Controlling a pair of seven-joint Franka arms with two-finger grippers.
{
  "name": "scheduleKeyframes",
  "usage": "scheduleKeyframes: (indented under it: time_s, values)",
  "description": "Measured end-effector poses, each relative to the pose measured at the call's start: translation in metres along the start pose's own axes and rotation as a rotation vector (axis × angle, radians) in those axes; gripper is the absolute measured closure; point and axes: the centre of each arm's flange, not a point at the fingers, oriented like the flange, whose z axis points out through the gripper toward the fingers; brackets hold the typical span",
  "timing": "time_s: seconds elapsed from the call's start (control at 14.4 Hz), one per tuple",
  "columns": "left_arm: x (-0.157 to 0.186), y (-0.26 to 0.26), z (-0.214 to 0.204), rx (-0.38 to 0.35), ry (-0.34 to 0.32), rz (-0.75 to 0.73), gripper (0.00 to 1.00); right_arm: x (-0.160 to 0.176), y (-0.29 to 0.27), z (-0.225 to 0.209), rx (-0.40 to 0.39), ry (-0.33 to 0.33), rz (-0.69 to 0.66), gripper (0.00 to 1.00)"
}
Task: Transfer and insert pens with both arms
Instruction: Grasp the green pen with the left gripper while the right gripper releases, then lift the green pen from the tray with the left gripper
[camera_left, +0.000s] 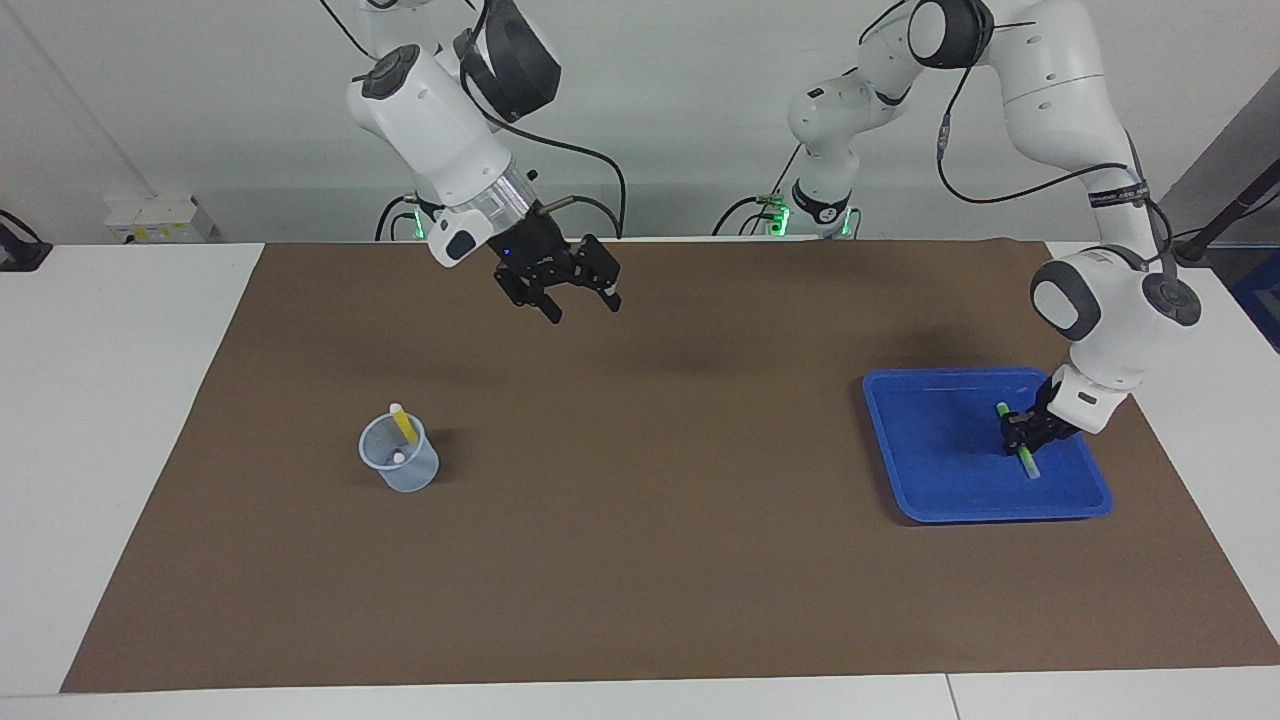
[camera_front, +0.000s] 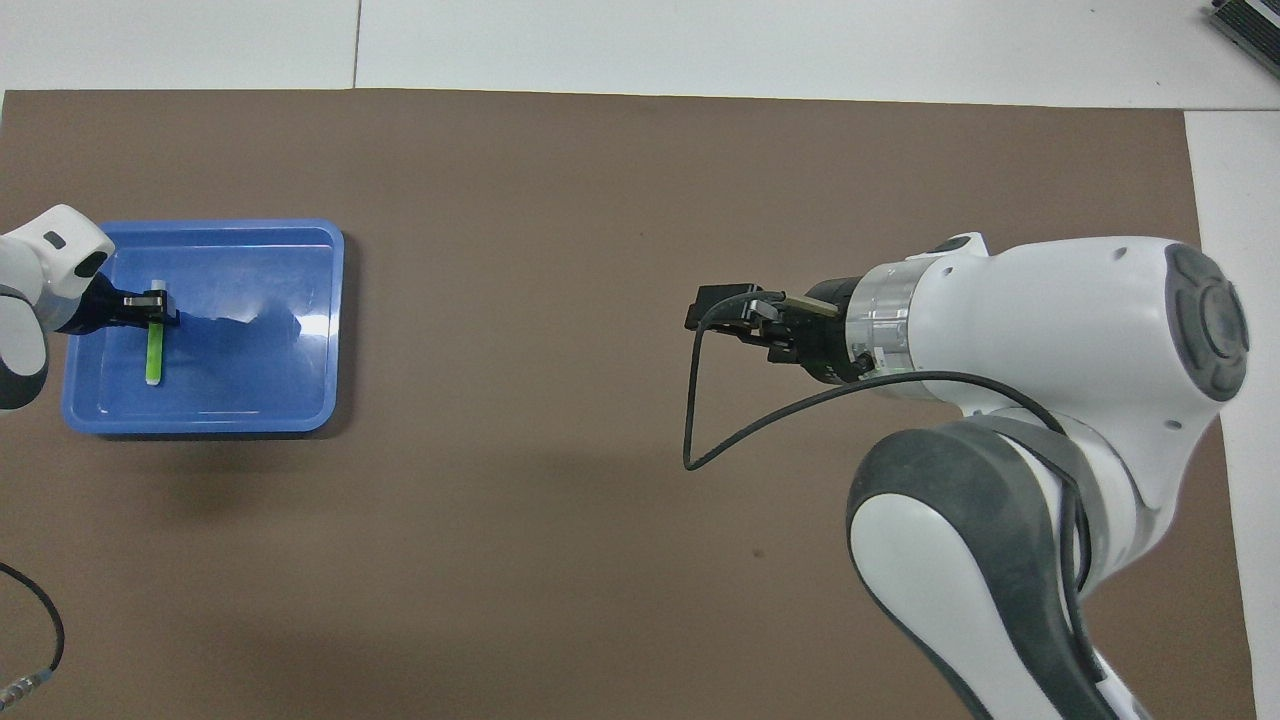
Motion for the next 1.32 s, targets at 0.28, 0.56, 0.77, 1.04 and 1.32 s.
scheduleKeyframes:
  time_s: [0.28,0.56,0.77,1.04,1.32]
  values:
    - [0.0,0.001,0.0,-0.001,-0.001,0.002,0.83,-0.005,-0.006,0.003,0.001,-0.006,0.029,0.0]
    - [0.0,0.001,0.0,-0.001,-0.003,0.002,0.83,-0.007,-0.008,0.003,0.001,-0.008,0.038,0.0]
    - [0.001,0.002,-0.002,-0.004,-0.012,0.004,0.83,-0.007,-0.008,0.003,0.001,-0.008,0.038,0.0]
    - [0.002,0.003,-0.008,-0.019,-0.044,-0.003,0.83,-0.008,-0.008,0.003,0.001,-0.008,0.038,0.0]
    - [0.004,0.001,-0.021,-0.05,-0.092,-0.024,0.83,-0.008,-0.008,0.003,0.001,-0.008,0.038,0.0]
